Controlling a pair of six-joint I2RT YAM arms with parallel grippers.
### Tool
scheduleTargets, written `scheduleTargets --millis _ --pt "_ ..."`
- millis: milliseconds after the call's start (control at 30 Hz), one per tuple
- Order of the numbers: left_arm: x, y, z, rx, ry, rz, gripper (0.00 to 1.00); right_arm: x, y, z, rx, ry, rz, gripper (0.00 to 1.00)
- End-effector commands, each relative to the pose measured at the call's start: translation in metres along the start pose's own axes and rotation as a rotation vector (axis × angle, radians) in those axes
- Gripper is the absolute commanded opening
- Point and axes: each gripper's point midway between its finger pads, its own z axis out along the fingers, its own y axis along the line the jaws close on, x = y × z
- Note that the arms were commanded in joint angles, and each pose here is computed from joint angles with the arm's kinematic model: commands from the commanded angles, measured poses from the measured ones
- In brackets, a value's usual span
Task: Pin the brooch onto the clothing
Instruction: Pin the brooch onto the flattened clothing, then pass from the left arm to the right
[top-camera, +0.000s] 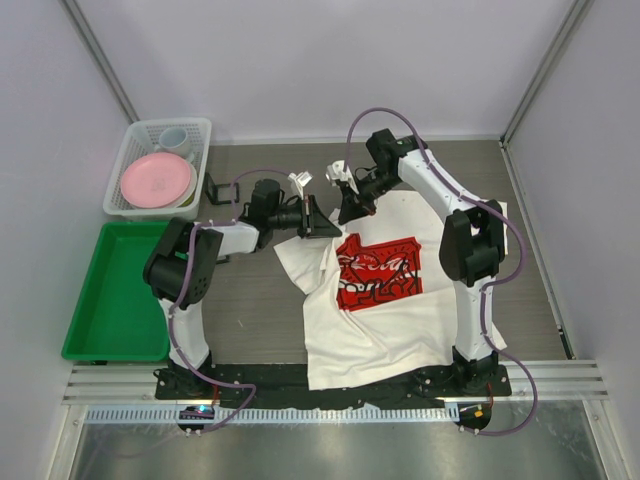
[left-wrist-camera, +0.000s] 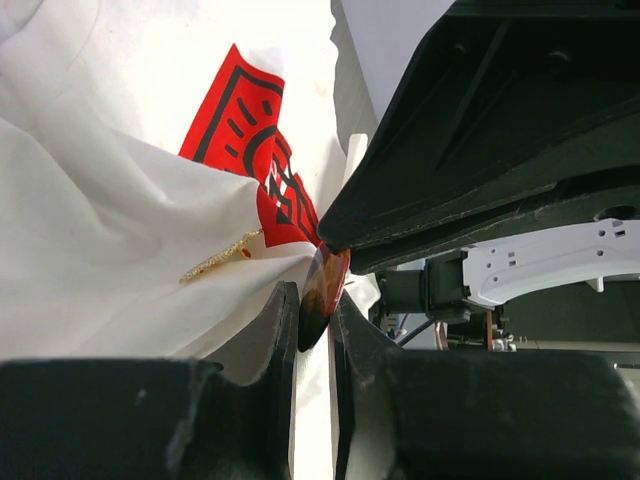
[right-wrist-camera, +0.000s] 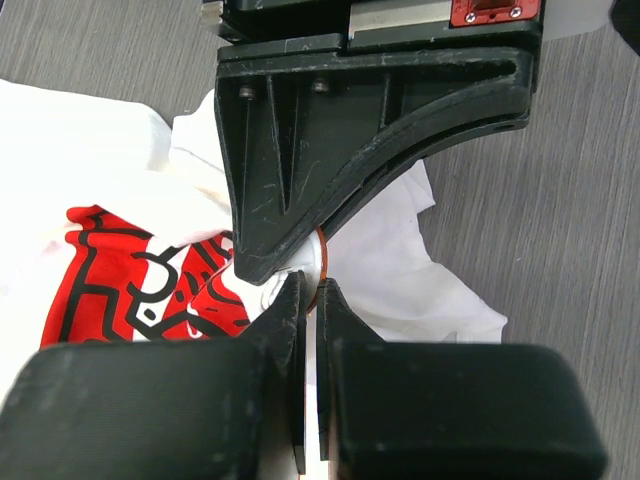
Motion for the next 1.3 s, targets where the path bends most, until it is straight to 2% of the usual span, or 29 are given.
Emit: scheduleTargets --millis 0,33,100,133,233,367,500,600,700,767,1067,1167,1267 --pt "-0.039 0.020 0.000 -0.050 -0.207 0.006 0.00 -0.089 0.078 0.005 -0.220 -0.235 0.119 0.01" --pt "-0.044 0.010 -0.002 -0.008 -0.227 0.054 0.00 -0.087 0.076 0.004 -0.218 -0.234 0.141 0.01" --pt "-0.040 0.002 -0.005 0.035 -0.221 0.082 0.00 -0.081 0.071 0.000 -0.205 -0.229 0.178 0.14" --pt "-0.044 -0.006 -0.007 0.070 -0.235 0.124 0.00 -0.079 0.070 -0.003 -0.198 -0.225 0.199 0.23" --pt "-0.044 -0.015 -0.012 0.118 -0.235 0.172 0.00 -0.070 0.068 -0.012 -0.179 -0.223 0.271 0.37" --pt "-0.045 -0.025 -0.015 0.160 -0.237 0.230 0.00 -0.066 0.063 -0.023 -0.162 -0.251 0.359 0.48" --pt "-0.044 -0.033 -0.017 0.194 -0.240 0.271 0.00 -0.070 0.062 -0.027 -0.169 -0.296 0.420 0.50" --pt "-0.043 -0.040 -0.018 0.222 -0.238 0.308 0.00 -0.069 0.063 -0.026 -0.180 -0.308 0.456 0.47" --pt "-0.043 -0.046 -0.020 0.238 -0.239 0.334 0.00 -0.064 0.060 -0.028 -0.182 -0.319 0.506 0.49" --pt "-0.042 -0.049 -0.021 0.245 -0.236 0.348 0.00 -0.059 0.058 -0.028 -0.180 -0.313 0.535 0.54" --pt "-0.035 -0.058 -0.019 0.259 -0.230 0.377 0.00 -0.051 0.055 -0.029 -0.178 -0.305 0.580 0.52" --pt "-0.035 -0.060 -0.020 0.258 -0.233 0.379 0.00 -0.046 0.053 -0.031 -0.173 -0.307 0.613 0.58" --pt "-0.033 -0.060 -0.020 0.258 -0.232 0.383 0.00 -0.041 0.047 -0.036 -0.154 -0.298 0.634 0.58"
